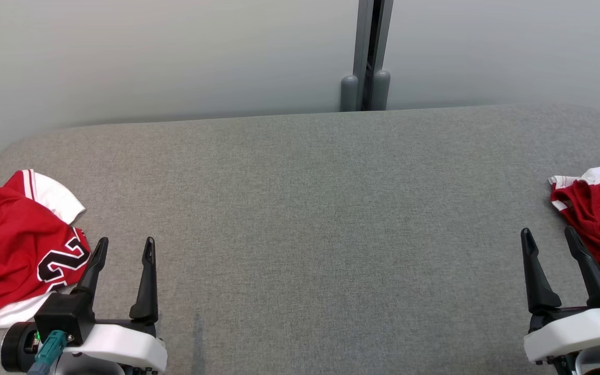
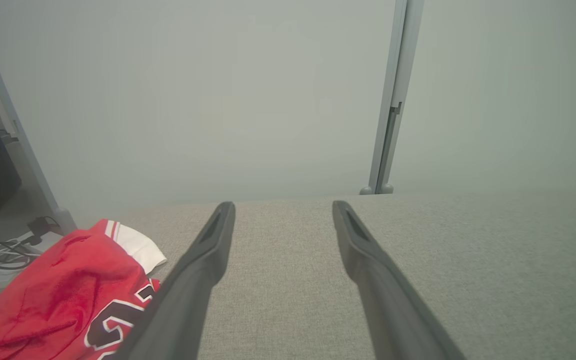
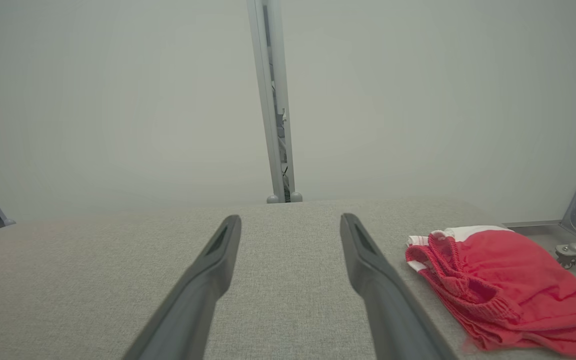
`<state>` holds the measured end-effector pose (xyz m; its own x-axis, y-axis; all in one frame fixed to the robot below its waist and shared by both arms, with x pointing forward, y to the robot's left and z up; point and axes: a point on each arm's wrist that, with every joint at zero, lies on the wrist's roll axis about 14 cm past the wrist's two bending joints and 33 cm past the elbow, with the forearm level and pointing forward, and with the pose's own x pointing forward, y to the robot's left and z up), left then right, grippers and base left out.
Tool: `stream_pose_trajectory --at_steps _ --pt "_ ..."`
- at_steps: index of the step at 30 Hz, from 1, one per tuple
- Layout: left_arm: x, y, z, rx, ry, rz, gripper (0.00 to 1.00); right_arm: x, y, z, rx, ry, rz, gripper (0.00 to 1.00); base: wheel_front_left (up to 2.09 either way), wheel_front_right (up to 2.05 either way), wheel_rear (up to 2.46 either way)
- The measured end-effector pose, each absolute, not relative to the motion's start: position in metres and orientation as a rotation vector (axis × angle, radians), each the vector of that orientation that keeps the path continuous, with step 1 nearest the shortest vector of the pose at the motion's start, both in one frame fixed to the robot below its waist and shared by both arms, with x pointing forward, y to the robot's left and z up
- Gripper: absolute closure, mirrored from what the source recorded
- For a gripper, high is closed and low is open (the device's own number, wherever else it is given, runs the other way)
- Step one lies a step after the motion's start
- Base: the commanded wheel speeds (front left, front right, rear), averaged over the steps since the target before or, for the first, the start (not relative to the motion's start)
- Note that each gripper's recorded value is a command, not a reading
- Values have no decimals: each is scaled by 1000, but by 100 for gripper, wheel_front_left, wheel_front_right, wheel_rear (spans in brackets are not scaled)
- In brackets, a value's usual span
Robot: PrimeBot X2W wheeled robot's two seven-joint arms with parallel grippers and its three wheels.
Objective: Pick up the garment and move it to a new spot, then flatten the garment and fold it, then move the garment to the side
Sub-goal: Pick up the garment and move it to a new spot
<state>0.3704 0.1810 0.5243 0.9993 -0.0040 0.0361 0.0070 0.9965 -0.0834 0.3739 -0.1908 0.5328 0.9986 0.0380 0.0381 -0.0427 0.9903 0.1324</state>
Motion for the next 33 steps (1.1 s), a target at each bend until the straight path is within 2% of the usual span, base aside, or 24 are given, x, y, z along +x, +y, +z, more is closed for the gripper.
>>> stream_pose_trajectory --at_steps 10,17,24,33 --pt "370 182 524 -83 -36 -3 0 375 -189 530 136 -28 45 0 0 0 0" --pt "367 201 533 -76 -65 50 0 387 -168 532 127 -30 108 0 0 0 0" --pt "350 248 539 -73 -89 192 0 411 -118 538 121 -37 248 0 0 0 0" --pt "305 305 539 -78 -107 407 0 429 -41 533 140 -10 455 0 0 0 0"
